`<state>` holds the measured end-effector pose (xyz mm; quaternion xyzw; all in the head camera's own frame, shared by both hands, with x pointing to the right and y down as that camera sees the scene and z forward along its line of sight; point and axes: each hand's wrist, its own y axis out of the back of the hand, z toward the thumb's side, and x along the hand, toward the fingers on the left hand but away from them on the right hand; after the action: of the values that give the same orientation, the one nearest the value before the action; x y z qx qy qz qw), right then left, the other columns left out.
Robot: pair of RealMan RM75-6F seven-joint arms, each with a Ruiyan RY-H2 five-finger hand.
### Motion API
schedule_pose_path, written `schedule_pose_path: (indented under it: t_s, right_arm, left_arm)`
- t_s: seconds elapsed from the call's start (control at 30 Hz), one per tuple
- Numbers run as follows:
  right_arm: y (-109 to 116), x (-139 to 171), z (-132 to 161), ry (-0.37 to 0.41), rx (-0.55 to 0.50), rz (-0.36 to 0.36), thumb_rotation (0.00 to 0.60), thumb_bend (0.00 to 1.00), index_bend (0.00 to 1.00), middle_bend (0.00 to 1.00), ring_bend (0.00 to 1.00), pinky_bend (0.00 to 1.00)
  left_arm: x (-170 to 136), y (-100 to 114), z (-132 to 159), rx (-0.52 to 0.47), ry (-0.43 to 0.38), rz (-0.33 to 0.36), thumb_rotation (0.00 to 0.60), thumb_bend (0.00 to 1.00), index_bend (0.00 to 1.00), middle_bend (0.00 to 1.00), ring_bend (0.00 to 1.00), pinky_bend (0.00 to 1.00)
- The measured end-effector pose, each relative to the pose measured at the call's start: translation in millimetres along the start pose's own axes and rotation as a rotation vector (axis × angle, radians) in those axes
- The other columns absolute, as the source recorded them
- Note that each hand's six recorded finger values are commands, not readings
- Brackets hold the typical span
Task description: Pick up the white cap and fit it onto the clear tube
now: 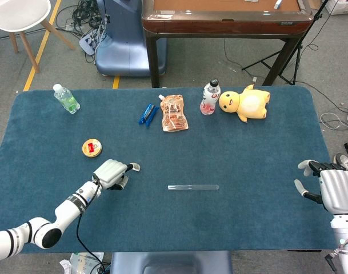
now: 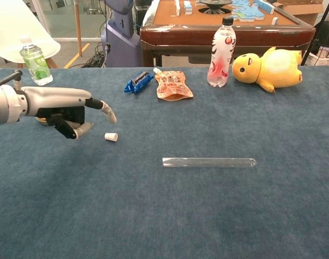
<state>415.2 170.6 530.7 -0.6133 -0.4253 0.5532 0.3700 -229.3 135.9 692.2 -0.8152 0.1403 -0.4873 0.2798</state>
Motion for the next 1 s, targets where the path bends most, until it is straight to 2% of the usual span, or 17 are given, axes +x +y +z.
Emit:
schedule_pose_path:
  t_s: [0.37,1.0]
  right_arm:
    - [-1,-1,-4,-0.01,-0.001,0.006,0.6,0.28,0.43,0.55,0.5,0.44]
    - [1,0,-9,-0.029,0.006,0.0,0.6,0.28,0.43,0.55,0.51,0.44]
  left_arm:
    - [20,-17,1,0.009,0.03,-0.052,0.6,0.64,0.21,1.0,1.0,1.0]
    - [38,-29,-1,0.016,0.054,-0.073,0.6,0.64,0.21,1.0,1.0,1.0]
